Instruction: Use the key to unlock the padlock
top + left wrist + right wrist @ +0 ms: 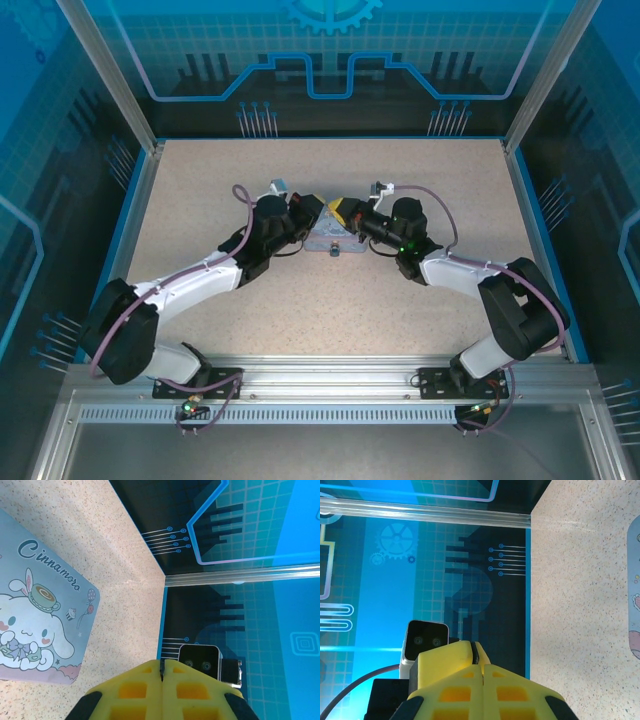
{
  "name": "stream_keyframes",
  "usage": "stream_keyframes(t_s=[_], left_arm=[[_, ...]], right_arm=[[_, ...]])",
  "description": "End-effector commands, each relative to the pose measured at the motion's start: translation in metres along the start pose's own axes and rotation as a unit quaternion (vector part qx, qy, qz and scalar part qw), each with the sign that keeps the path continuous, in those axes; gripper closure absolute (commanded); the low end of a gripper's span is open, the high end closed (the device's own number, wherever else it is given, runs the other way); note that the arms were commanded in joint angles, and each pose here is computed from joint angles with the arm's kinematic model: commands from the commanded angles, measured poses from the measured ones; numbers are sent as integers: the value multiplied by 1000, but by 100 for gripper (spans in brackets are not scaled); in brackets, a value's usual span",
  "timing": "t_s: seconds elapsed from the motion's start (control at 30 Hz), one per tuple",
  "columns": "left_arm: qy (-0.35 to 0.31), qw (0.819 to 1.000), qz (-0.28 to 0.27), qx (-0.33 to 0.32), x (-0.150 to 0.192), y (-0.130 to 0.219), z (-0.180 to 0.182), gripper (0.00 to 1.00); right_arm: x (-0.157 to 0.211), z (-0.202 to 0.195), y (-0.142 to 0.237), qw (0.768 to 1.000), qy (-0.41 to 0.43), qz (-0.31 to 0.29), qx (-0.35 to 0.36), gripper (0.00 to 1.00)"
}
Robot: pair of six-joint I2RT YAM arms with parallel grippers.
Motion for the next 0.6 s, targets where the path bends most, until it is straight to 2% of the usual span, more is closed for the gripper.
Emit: stream_keyframes(t_s=[0.0, 0.13, 0.2, 0.37, 0.57], left_arm=[[-17, 1000, 0, 13, 1, 7, -9, 98], [-40, 999, -1, 10, -2, 12, -16, 37], [-55, 998, -5, 2, -7, 19, -19, 22], [-97, 995, 7, -23, -19, 33, -22, 2], [-188, 979, 69, -49, -29, 40, -29, 1]], right_arm=[[-5, 5, -2, 1000, 11, -6, -4, 100], [-7, 0, 3, 1000, 17, -8, 15, 100], [-10, -3, 8, 999, 19, -11, 24, 100], [-21, -8, 24, 998, 37, -19, 57, 100], [-39, -11, 43, 994, 54, -23, 96, 100]])
Point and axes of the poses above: each hand's point on the last joint's axis, 136 mm out from that joint toward the fingers, its own y axis back along the fingers, its own z axis along the line the jaws close on, x = y × z, the point moved 10 cm from there along y, back along the fingers, and after that the axes turned 7 degrees about -y, right-handed, at the moved point
